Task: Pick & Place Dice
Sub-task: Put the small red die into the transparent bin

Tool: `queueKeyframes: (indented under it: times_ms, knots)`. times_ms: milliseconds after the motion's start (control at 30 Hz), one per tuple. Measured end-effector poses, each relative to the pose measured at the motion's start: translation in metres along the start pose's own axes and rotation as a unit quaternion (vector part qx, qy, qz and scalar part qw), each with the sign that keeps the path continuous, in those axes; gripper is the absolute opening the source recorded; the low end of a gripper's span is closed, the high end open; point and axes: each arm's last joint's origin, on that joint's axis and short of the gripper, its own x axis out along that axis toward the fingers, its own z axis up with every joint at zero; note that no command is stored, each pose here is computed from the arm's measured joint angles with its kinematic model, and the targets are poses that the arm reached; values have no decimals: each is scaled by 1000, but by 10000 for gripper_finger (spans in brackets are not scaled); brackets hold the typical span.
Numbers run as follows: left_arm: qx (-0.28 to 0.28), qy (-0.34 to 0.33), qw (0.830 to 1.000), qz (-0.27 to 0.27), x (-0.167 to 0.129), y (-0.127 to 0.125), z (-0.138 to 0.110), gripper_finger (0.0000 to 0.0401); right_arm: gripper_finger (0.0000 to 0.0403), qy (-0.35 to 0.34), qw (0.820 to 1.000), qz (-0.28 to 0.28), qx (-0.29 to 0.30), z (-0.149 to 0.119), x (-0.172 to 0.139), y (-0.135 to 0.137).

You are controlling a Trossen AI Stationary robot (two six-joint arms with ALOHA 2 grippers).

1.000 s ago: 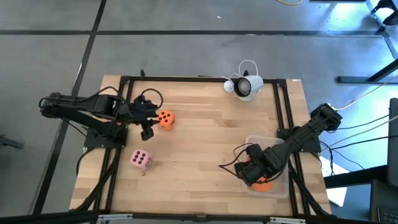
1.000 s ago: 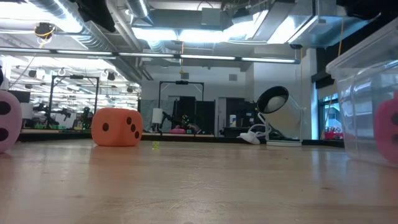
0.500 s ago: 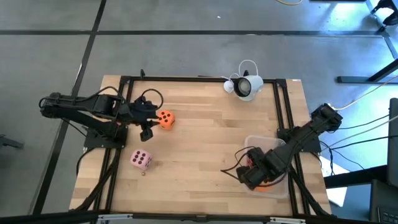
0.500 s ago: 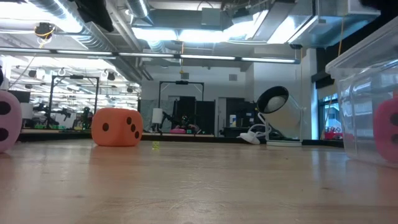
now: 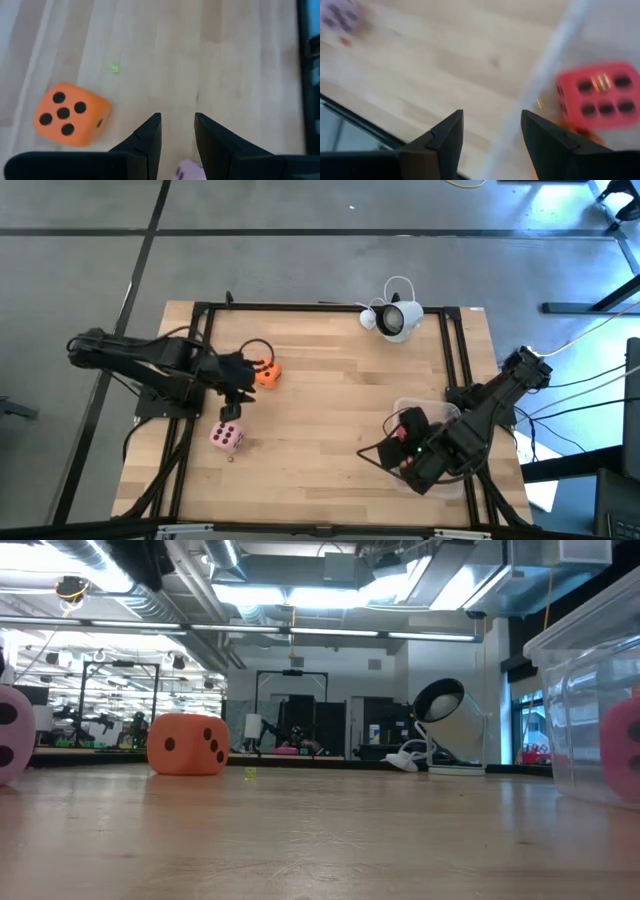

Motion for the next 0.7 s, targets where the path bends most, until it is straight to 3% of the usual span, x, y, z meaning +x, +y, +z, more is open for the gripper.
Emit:
queueKeyframes:
  times_ms: [267,367,500,567,700]
  knots:
    - [103,127,986,-14,33,-30,-10,114,179,-64,997,23,-24,8,0,4]
    - [188,189,964,-22,40,-46,-23,111,176,-71,996,23,-40,9,0,4]
    - [289,211,933,-51,41,-72,-39,100,171,-95,994,22,-56,13,1,4]
    - [258,212,942,-36,41,-79,-44,95,170,-97,994,20,-55,15,2,5]
    - [100,209,973,19,38,-83,-48,88,169,-90,994,18,-54,16,2,5]
